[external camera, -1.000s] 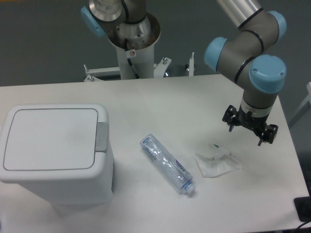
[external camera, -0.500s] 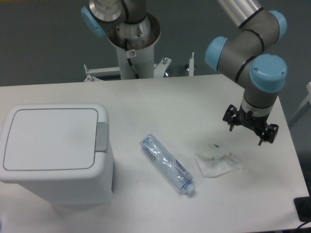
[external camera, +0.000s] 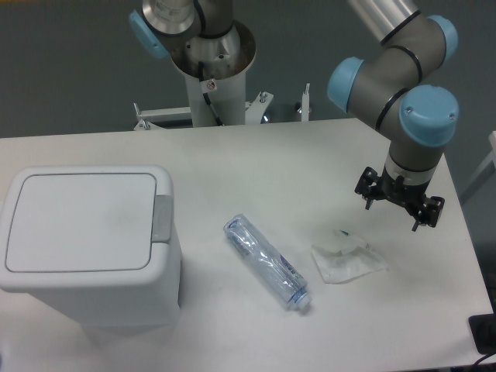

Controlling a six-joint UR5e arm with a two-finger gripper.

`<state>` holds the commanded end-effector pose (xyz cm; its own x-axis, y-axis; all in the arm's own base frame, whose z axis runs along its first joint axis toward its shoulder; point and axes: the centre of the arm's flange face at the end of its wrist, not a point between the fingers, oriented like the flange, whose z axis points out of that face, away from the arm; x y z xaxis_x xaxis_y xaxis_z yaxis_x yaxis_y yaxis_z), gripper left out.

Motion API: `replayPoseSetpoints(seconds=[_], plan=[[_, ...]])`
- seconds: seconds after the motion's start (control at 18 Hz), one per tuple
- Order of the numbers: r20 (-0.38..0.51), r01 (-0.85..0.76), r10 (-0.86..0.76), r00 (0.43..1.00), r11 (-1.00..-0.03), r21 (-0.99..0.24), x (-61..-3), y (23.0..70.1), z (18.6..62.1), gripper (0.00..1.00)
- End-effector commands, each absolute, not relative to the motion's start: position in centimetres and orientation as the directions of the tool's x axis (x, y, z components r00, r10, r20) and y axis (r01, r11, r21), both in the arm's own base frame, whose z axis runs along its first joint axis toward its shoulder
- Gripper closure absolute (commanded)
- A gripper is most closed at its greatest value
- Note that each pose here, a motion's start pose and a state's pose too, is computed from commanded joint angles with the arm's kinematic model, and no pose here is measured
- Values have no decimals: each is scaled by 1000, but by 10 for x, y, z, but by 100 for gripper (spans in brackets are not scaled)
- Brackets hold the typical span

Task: Open the trash can
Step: 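Move the gripper over to the trash can lid's hinge edge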

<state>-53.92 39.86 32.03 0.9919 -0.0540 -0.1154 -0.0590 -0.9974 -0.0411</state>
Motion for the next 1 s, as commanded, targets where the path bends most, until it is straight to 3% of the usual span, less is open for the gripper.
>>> replayPoseSetpoints(seconds=[0.33,0.67,1.0], plan=[[-25,105,113,993,-974,-201,-492,449,343,0],[102,235,215,971,-938,-254,-437,494,373,0],[204,328,270,941,-873,-361,-404,507,427,0]])
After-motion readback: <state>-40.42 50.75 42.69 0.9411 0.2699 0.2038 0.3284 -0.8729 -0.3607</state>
